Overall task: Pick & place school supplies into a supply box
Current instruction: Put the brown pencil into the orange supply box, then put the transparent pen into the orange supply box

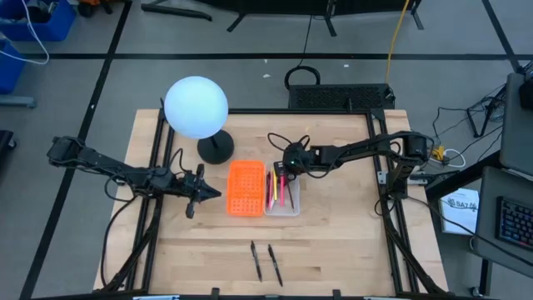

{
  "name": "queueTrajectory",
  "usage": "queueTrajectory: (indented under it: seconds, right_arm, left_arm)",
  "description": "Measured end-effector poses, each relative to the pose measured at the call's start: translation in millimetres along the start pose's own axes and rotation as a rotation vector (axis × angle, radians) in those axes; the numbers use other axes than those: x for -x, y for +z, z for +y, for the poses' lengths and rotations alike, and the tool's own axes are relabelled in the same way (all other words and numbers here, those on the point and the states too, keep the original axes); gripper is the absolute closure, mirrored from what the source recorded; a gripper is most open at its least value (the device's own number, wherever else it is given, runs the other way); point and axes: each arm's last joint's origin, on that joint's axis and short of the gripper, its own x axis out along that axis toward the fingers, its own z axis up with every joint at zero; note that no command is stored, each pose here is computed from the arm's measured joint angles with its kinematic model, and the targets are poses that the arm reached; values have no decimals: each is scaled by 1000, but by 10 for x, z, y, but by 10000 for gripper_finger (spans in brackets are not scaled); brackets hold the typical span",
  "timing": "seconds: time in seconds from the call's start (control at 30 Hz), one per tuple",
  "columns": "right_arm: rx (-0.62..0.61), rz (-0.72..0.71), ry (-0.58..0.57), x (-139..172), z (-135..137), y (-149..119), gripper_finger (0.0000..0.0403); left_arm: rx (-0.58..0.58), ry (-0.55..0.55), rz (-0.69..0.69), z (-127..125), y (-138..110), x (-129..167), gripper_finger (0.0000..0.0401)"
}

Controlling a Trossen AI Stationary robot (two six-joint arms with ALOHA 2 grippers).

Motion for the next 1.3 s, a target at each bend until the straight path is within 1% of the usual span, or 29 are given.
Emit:
queueTrajectory:
  seconds: [0.07, 0.2, 0.33, 0.5, 0.63, 0.73, 0.83, 0.97, 1.03, 1.13, 1.23, 1.3]
  right_arm:
    - [20, -6, 7, 0, 7, 5, 376]
    - [32, -15, 20, 18, 19, 25, 327]
    - [60, -10, 6, 13, 2, 28, 292]
    - [102, -8, 12, 14, 6, 30, 269]
    - [186, 7, 33, 64, 23, 37, 265]
    - [275, -19, 67, 217, 70, 83, 265]
    - [397, -78, 118, 464, 138, 149, 264]
    - [636, -177, 177, 787, 216, 177, 264]
    - [725, -195, 197, 908, 192, 137, 264]
    - [785, -221, 231, 1073, 119, 93, 264]
    - [823, -254, 278, 1263, 6, 52, 265]
    - [843, -278, 300, 1369, -104, -5, 274]
  left_arm:
    - [-5, 0, 0, 0, 0, 0, 382]
    - [-6, 0, 1, 0, -1, 0, 382]
    - [-4, 0, 2, 0, -2, 0, 382]
    - [-4, 0, 3, 0, -3, 0, 382]
    - [-4, 1, 9, 1, -9, 0, 382]
    - [-4, 1, 9, 1, -8, 0, 382]
    - [-4, 1, 9, 1, -9, 0, 382]
    - [-11, 3, 17, 3, -17, 0, 382]
    - [-15, 13, 37, 7, -36, 1, 382]
    - [-23, 76, 48, 28, -54, 2, 382]
    - [-46, 184, 22, 58, -37, 6, 382]
    - [-69, 241, 18, 74, -35, 9, 382]
